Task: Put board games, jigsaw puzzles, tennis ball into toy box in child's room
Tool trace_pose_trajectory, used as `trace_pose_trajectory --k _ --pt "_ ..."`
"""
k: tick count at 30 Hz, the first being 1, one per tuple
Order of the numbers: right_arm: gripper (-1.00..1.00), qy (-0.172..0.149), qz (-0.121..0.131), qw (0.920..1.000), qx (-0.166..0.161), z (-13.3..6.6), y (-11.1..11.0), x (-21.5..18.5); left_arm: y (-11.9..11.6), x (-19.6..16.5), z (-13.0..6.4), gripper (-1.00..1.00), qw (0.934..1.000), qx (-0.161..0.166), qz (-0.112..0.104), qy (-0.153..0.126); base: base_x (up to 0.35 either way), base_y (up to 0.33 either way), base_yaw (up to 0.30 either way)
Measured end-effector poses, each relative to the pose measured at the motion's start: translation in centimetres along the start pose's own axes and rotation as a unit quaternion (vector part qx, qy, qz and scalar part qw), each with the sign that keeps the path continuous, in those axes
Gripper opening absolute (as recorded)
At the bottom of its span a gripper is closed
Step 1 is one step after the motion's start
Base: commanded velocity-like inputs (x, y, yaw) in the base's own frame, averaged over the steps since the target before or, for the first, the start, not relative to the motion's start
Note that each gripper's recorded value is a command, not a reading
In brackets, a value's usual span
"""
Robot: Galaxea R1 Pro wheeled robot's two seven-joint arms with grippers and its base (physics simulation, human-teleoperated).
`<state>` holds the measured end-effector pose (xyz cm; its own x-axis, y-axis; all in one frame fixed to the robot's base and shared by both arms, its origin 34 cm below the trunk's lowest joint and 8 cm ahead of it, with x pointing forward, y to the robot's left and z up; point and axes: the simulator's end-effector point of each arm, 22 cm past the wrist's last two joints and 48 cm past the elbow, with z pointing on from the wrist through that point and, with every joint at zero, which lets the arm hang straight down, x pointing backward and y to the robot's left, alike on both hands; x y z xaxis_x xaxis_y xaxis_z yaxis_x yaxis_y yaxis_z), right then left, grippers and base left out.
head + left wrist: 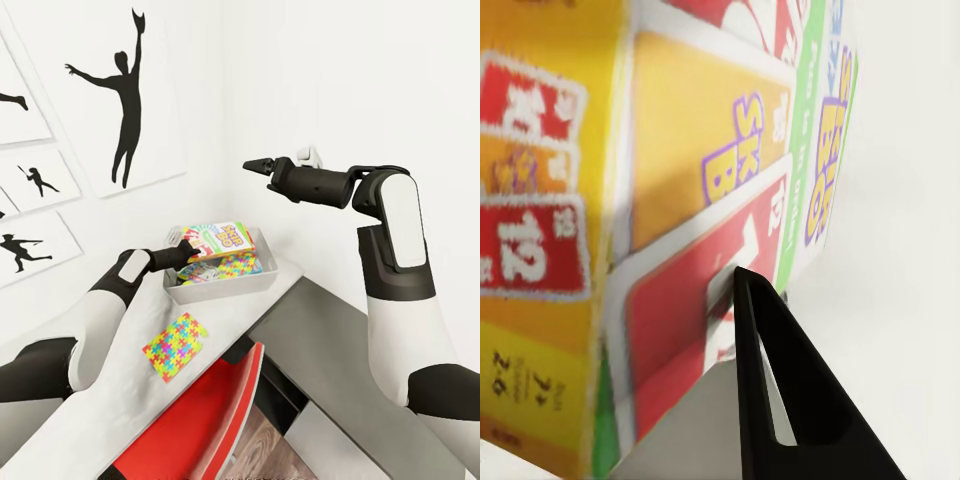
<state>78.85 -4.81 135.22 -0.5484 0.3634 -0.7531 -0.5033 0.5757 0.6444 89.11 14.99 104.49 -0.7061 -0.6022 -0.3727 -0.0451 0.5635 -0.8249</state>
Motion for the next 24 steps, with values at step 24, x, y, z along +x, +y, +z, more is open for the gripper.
trace_pose_trajectory --k 24 --pt "1.00 0.012 0.014 0.9998 0.004 1.4 -2.1 1.4 -0.4 -2.7 1.0 -1.00 0.9989 -0.018 0.044 -0.006 0.000 0.000 0.000"
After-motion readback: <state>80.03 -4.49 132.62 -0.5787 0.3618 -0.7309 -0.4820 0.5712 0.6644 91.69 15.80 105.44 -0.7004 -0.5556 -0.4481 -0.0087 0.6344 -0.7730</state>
